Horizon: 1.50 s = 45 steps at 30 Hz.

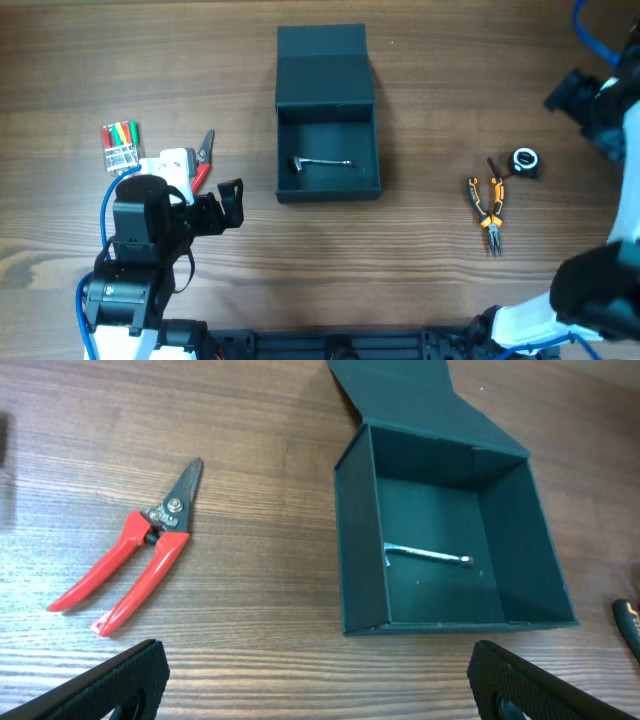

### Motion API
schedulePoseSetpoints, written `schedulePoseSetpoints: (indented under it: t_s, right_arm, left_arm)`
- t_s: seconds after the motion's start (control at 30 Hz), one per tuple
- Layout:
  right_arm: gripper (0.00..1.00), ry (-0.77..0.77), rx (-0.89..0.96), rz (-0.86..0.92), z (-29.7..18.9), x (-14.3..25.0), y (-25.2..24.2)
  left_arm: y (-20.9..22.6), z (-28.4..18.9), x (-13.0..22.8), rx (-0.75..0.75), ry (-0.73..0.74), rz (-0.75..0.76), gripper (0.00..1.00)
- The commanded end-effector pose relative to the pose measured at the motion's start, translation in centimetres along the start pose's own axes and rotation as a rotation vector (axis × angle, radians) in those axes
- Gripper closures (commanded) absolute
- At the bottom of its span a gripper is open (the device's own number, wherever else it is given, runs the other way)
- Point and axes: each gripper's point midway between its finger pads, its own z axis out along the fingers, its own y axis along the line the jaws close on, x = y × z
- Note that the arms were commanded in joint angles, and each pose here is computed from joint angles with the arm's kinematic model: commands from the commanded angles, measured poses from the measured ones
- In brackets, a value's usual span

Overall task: Pack container
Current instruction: 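Move the right gripper over the black-and-white tape measure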

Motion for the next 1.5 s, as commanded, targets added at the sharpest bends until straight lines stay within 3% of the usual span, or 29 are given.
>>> schedulePoseSetpoints:
  t_s: [0.0, 0.23, 0.67, 1.47]
  right_arm:
    - [0.00, 0.061, 0.017, 0.004, 4.2, 2.1, -0.6]
    - [0.00, 0.085, -0.017, -0.016, 9.6, 5.1, -0.5]
    - [0.00, 0.116, -0.047, -0.075, 13.9, 5.2, 0.5]
    - [0.04, 0.085, -0.105, -0.202, 16.0, 4.5, 1.7]
  left_arm:
    - [-0.1, -0.5, -1.0, -0.002, -0.030, -0.005, 0.00]
    - [-0.2, -0.5, -1.0, 0.003, -0.029, -0.008, 0.00]
    - [-0.2, -0.5, -1.0, 0.002, -0.028, -0.009, 0.00]
    - [-0.2, -0.5, -1.0, 0.002, -0.030, -0.008, 0.00]
